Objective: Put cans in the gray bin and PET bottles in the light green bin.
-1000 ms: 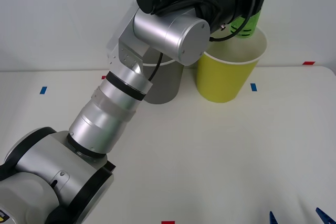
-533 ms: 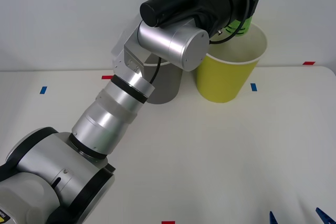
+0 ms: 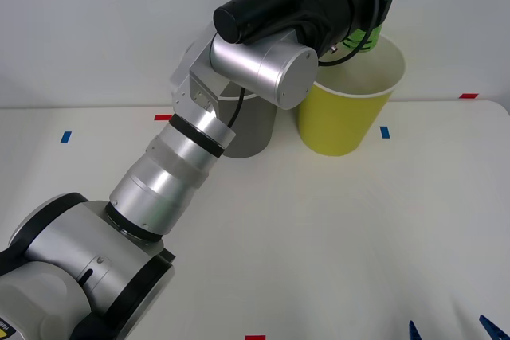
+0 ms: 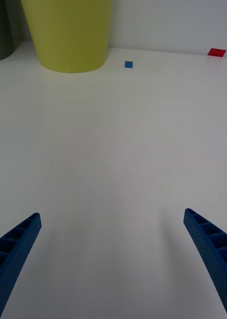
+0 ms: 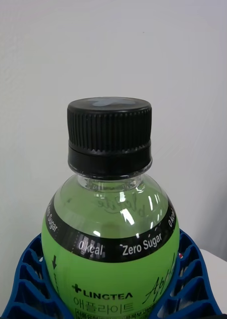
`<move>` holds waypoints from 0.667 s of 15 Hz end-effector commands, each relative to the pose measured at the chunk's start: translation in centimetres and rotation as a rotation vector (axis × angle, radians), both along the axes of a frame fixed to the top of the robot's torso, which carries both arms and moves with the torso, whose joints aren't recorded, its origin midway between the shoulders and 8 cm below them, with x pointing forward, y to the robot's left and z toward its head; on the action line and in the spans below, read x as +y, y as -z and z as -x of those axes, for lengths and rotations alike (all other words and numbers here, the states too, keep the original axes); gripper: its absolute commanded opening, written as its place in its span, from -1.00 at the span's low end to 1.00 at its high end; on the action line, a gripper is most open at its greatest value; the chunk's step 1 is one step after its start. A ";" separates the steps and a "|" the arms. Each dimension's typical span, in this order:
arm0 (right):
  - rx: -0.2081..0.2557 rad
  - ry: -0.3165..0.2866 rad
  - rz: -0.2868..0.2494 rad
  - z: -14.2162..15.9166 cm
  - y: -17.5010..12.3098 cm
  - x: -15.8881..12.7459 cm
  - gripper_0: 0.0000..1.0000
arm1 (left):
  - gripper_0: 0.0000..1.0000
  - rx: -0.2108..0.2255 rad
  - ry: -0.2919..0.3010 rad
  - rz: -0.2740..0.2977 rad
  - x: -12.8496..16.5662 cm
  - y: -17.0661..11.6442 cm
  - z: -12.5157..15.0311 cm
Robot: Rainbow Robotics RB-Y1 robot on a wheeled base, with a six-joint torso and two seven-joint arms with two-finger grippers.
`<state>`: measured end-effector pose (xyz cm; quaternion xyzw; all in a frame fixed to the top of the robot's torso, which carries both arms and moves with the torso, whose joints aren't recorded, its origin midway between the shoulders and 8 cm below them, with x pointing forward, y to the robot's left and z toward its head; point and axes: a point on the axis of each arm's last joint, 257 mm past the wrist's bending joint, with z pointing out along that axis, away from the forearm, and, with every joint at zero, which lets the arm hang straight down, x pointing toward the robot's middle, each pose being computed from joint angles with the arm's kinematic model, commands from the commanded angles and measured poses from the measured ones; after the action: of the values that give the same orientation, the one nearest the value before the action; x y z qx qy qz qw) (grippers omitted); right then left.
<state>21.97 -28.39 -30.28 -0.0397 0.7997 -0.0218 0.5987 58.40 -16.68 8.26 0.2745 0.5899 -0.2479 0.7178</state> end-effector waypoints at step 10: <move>0.000 0.000 0.000 0.0 0.0 0.0 1.00 | -0.98 -0.024 0.010 0.057 -1.0 0.1 -0.5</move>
<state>21.97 -28.39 -30.28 -0.0397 0.7997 -0.0218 0.5987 58.90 -17.62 8.17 0.2611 0.5710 -0.2627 0.7326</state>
